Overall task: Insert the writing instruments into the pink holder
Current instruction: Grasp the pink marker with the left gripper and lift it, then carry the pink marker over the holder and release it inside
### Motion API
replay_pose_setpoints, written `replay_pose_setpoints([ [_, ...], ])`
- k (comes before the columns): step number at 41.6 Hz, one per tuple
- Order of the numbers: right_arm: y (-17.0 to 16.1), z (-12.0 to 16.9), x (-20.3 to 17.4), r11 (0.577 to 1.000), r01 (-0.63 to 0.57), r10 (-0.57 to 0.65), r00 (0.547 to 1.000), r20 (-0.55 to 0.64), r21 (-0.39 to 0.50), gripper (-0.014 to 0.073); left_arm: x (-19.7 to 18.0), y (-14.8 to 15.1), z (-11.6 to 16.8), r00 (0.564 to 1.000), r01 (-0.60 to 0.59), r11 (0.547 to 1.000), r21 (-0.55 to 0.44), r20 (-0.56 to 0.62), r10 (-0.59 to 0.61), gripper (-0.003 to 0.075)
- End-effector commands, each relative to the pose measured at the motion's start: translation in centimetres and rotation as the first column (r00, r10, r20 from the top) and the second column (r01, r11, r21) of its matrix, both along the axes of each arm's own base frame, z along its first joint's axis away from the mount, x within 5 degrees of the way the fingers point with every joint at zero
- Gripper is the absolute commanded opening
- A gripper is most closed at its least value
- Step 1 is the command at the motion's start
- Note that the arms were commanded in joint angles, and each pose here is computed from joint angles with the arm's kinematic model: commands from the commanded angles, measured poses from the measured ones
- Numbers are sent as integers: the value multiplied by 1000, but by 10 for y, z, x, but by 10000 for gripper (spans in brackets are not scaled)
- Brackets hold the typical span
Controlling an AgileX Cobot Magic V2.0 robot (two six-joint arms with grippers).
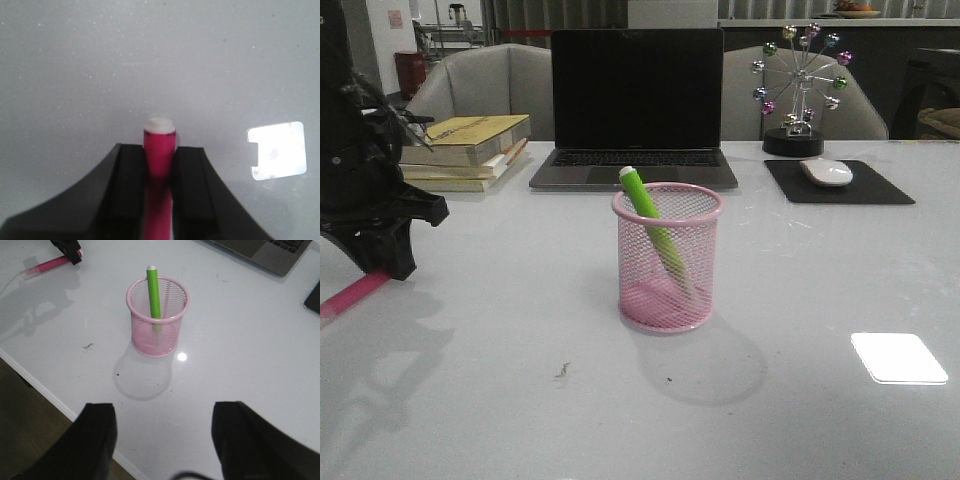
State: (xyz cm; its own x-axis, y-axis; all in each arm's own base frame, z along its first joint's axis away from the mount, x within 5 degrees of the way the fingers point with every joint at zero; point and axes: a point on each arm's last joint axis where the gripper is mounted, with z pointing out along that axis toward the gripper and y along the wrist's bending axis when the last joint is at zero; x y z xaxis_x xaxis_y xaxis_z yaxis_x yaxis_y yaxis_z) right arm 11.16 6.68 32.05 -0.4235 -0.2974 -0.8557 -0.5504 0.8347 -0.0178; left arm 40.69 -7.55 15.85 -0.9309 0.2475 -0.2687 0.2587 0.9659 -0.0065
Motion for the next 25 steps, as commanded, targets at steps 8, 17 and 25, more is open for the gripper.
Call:
replay_pose_setpoints([
  [8, 0, 16, 2, 999, 6, -11, 996, 94, 47, 515, 1, 1, 34, 997, -12, 1000, -19, 80, 14, 92],
  [17, 0, 16, 2, 999, 6, -11, 996, 94, 47, 515, -15, -8, 84, 972, 33, 997, -66, 234, -16, 92],
  [25, 0, 16, 2, 999, 6, -11, 996, 94, 47, 515, -54, -33, 136, 839, 145, 983, -110, 540, -63, 92],
])
